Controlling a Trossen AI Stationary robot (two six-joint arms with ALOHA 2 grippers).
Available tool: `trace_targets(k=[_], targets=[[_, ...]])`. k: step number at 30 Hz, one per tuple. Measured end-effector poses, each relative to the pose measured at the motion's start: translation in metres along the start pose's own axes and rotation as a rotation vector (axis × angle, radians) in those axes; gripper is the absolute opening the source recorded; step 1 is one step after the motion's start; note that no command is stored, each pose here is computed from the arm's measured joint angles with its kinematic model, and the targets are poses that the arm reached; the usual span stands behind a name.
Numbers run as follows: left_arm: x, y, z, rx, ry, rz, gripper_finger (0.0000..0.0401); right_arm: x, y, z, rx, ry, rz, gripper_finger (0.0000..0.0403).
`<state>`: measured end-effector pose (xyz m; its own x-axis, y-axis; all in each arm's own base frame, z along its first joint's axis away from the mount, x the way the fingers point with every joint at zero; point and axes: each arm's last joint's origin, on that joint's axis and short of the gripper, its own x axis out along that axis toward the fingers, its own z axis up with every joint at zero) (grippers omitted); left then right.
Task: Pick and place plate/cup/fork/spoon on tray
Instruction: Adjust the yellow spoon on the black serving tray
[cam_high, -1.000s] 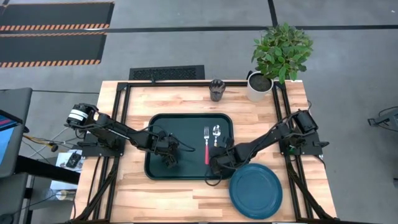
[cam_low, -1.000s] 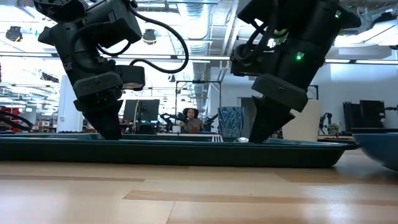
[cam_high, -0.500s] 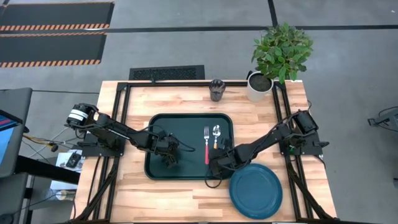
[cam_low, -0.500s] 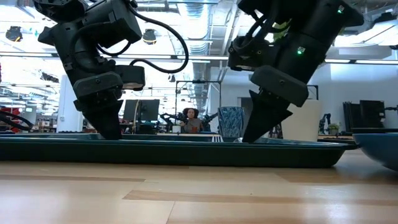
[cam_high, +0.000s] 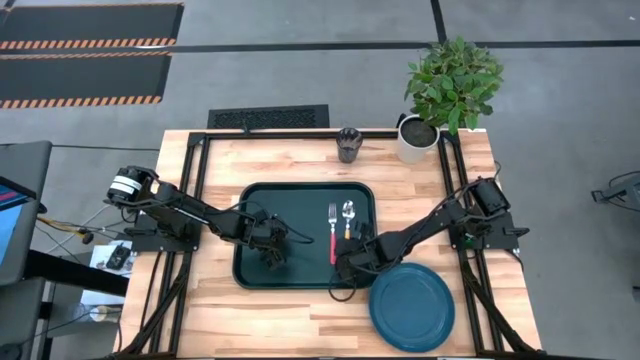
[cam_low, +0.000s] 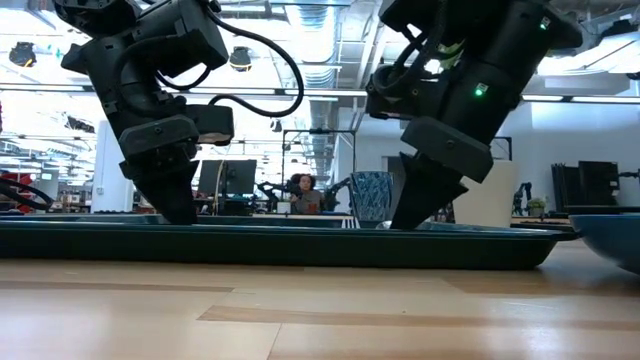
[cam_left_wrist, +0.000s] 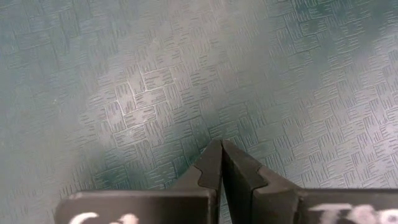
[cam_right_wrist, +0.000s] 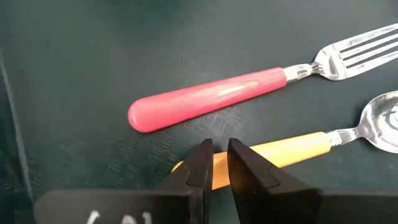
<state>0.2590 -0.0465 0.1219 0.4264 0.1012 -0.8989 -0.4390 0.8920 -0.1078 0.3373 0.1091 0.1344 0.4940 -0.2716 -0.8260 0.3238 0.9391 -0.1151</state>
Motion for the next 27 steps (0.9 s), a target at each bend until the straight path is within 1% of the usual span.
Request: trace_targets(k=[27], targets=[[0.0000,-0.0002,0.0005,-0.005,-0.008,0.002,0.0000,-0.0024,0.0043,-0.0044,0.005,0.021,0.018,0.0074]])
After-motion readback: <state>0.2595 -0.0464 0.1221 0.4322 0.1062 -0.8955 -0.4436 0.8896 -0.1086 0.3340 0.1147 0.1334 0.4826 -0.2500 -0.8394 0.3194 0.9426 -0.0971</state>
